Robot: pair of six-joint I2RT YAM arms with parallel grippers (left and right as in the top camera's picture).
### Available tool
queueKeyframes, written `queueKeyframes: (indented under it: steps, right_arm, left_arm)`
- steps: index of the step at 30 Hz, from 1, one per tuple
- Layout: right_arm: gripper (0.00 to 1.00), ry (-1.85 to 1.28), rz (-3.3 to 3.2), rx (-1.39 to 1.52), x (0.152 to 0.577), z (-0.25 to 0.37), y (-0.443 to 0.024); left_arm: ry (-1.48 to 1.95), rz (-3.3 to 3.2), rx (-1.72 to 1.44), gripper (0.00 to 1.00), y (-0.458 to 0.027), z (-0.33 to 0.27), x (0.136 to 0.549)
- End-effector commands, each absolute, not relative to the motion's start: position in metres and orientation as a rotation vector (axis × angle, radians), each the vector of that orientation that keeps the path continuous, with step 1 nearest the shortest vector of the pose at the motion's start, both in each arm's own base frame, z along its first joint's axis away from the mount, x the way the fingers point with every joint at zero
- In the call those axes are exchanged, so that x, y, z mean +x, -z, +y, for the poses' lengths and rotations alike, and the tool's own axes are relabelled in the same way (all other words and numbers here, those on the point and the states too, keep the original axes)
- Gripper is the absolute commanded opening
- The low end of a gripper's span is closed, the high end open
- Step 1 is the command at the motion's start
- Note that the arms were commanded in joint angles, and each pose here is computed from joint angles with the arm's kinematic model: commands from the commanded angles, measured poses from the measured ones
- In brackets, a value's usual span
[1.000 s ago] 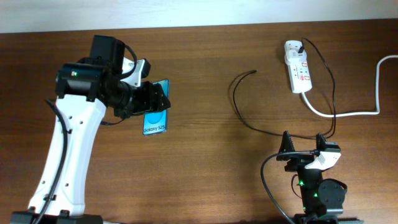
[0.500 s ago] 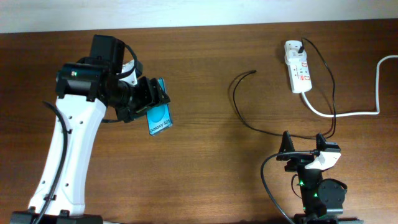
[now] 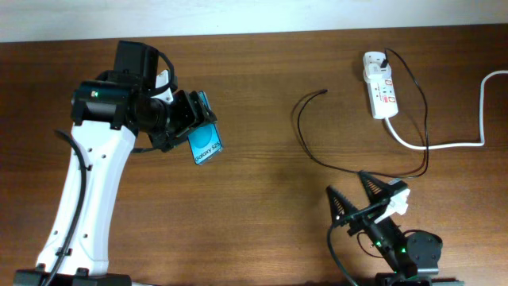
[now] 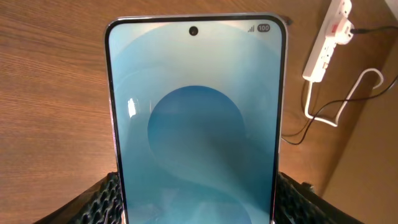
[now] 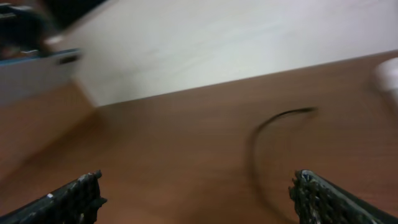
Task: Plug charger to phone and switch on socket
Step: 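Swing the right gripper toward the phone held by the left gripper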
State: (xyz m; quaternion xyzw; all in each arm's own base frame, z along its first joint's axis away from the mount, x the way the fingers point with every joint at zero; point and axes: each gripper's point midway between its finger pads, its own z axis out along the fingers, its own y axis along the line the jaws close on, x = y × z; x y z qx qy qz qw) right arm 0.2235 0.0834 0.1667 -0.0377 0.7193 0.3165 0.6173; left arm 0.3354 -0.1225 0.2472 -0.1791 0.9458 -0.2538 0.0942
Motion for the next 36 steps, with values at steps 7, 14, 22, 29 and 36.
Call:
queueKeyframes:
  steps: [7,14,22,29,36]
  right_arm:
    - [0.98,-1.649,1.879,-0.087,0.145,0.154,-0.168]
    - [0.98,-1.617,1.868,-0.044,0.152,0.151,-0.168]
    - [0.98,-1.625,1.764,-0.063,0.155,0.149,-0.195]
    - [0.99,-1.571,1.687,0.028,0.169,0.139,-0.211]
    - [0.98,-1.583,1.735,0.154,0.175,0.135,-0.242]
  left_arm:
    - [0.71,2.703,-0.625,0.34,-0.265,-0.114,0.346]
    - [0.718,2.683,-0.734,0.34,-0.265,-0.113,0.347]
    - [0.739,2.66,-0.825,0.34,-0.266,-0.113,0.35]
    - [0.743,2.655,-0.83,0.34,-0.267,-0.113,0.351]
    - [0.74,2.661,-0.833,0.35,-0.266,-0.113,0.349]
